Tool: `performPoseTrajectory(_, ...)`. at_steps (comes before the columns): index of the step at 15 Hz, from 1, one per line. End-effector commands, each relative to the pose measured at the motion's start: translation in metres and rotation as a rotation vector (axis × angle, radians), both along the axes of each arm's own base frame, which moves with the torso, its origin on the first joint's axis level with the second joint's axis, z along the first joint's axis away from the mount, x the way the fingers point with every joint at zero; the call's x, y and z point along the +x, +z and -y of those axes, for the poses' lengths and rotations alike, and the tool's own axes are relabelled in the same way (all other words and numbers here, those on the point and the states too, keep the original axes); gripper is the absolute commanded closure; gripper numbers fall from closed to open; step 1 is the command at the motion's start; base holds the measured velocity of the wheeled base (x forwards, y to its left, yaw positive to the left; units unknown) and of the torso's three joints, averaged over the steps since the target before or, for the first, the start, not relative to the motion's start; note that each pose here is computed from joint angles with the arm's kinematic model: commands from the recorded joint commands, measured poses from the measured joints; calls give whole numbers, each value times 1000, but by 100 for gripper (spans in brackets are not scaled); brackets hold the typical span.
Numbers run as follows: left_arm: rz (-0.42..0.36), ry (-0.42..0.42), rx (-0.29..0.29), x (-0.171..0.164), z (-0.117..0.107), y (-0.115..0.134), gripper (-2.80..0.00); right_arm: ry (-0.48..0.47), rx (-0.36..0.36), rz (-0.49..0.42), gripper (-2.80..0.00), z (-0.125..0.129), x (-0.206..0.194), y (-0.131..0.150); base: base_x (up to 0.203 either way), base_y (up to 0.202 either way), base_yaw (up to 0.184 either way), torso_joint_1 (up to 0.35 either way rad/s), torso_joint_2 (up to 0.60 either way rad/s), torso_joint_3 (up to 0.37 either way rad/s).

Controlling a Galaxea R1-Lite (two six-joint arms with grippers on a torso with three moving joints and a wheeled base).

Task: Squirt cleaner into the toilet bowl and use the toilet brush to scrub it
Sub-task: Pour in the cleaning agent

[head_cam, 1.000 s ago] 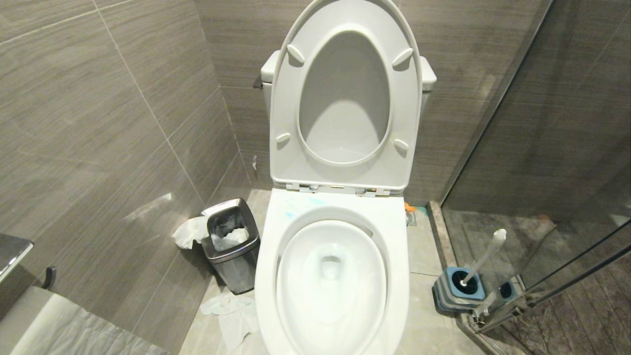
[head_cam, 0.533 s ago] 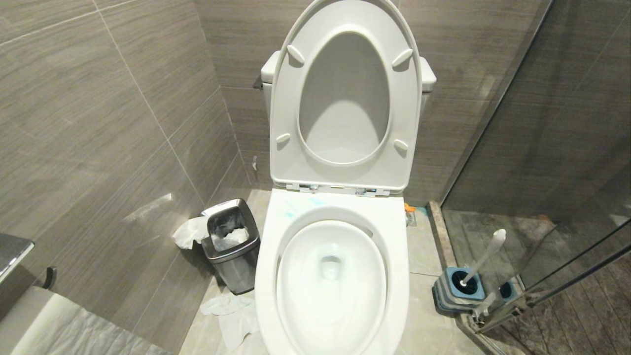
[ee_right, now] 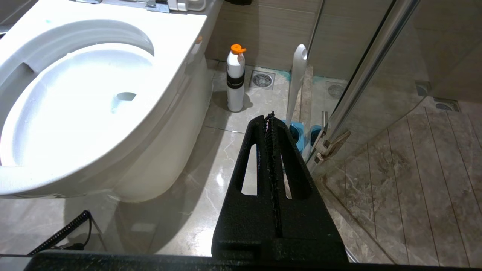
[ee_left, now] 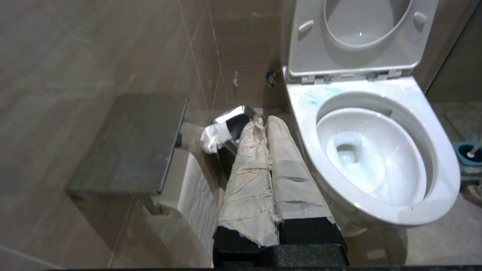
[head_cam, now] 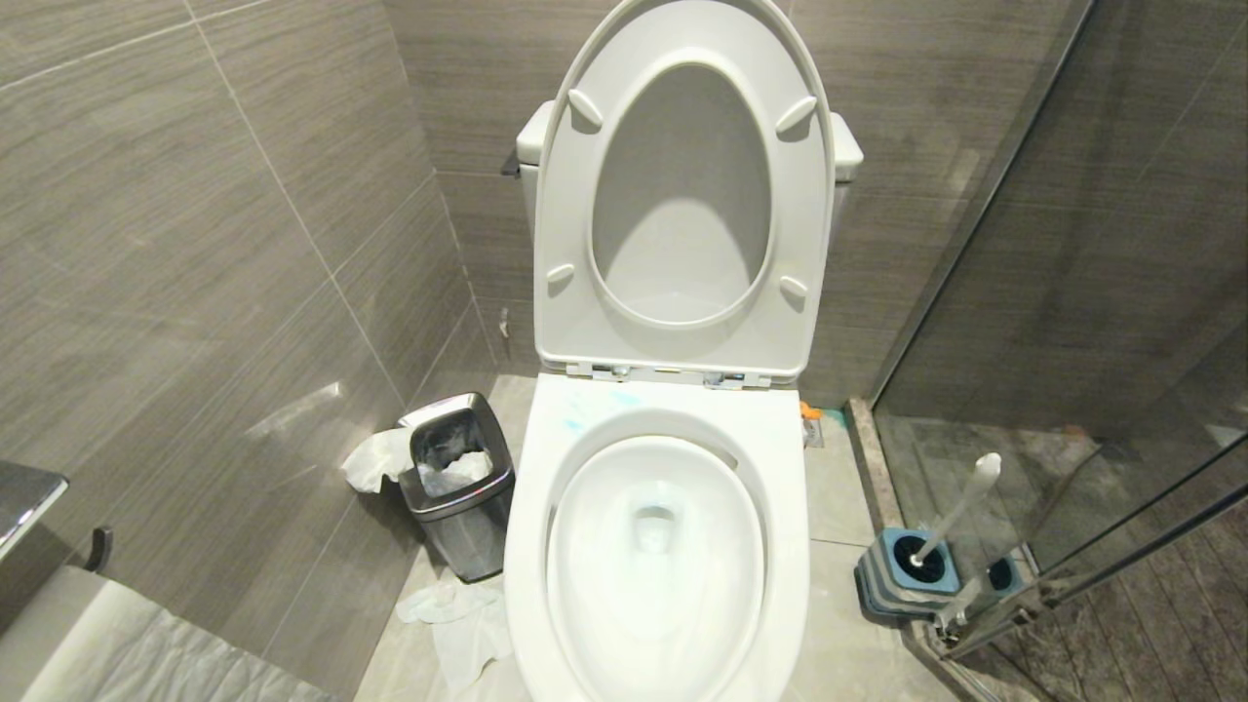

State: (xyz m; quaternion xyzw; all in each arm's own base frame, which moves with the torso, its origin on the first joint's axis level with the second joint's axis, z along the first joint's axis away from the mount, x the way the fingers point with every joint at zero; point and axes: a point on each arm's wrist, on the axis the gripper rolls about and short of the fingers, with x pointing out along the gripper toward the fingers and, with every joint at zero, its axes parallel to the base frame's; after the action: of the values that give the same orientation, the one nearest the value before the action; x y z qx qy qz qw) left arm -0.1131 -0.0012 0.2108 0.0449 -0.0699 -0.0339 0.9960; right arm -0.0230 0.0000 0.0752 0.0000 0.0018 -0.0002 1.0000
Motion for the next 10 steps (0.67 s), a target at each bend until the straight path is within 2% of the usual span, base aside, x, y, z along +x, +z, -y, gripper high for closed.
performPoseTrajectory(1,-26,1,7,3,0,-30,0,0,0,-1,0,0,0,0,0,0,0,0,0,0)
performPoseTrajectory(5,-111,9,10,32,0,-58,0,0,0,0,0,0,0,0,0,0,0,0,0,0)
performPoseTrajectory(10,-58,74,1,85,-1,-116,0,0,0,-1,0,0,0,0,0,0,0,0,0,0)
